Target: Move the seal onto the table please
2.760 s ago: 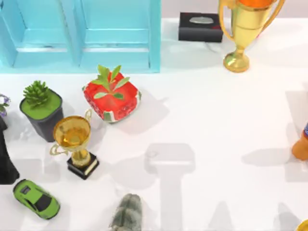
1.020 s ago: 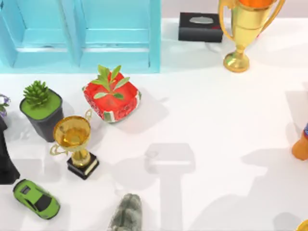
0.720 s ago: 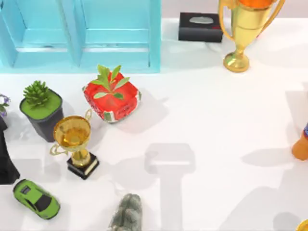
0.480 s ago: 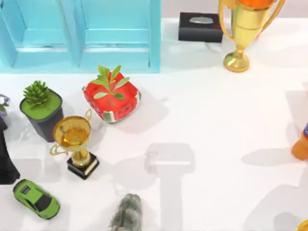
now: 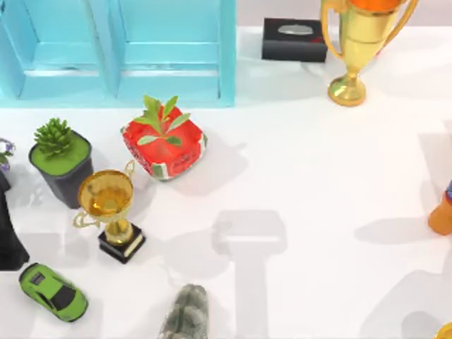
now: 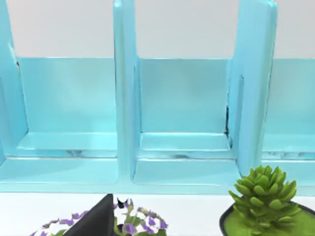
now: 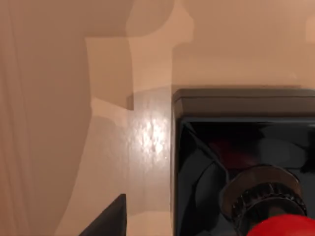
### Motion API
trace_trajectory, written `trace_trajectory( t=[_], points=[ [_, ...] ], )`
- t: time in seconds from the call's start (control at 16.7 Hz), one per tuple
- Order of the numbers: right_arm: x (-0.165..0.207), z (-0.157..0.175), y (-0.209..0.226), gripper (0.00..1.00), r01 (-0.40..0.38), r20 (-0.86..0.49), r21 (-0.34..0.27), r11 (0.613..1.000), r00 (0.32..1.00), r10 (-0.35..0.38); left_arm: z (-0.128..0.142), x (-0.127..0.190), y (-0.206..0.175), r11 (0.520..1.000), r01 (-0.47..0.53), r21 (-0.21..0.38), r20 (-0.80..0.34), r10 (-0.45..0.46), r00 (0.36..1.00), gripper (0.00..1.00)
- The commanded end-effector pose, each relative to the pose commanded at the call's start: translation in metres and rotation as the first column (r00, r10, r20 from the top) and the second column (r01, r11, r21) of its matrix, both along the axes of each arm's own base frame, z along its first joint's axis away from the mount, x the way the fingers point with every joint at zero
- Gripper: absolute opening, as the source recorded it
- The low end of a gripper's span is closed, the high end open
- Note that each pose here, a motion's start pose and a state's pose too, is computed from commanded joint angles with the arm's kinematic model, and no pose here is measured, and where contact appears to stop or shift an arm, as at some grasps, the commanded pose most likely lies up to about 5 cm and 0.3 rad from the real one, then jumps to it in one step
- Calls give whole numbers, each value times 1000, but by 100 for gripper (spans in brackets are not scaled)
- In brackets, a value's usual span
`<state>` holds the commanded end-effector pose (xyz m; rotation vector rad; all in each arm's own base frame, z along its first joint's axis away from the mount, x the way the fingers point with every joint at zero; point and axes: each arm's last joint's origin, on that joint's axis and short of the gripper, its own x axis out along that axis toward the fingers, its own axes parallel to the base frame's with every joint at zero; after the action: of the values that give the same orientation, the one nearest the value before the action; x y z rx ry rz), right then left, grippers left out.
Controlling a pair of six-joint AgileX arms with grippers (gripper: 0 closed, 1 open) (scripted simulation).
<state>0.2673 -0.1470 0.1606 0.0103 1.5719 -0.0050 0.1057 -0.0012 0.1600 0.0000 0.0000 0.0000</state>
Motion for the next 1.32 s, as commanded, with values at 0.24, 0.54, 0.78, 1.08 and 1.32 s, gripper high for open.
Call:
trace_trajectory(
  t=[0.24,0.54,0.78,1.08,1.32],
  points=[
    [0,0,0,47,0,0,0,1000,1000,0,0,0,0,1000,0,0,0,0,1000,100],
    [0,0,0,10,0,0,0,1000,1000,0,0,0,0,1000,0,0,0,0,1000,100],
    [0,0,0,0,0,0,0,1000,1000,0,0,0,0,1000,0,0,0,0,1000,100],
    [0,0,0,0,0,0,0,1000,1000,0,0,0,0,1000,0,0,0,0,1000,100],
    [8,13,9,0,1,11,-6,1000,1000,-1,0,0,0,1000,0,0,0,0,1000,100]
  ],
)
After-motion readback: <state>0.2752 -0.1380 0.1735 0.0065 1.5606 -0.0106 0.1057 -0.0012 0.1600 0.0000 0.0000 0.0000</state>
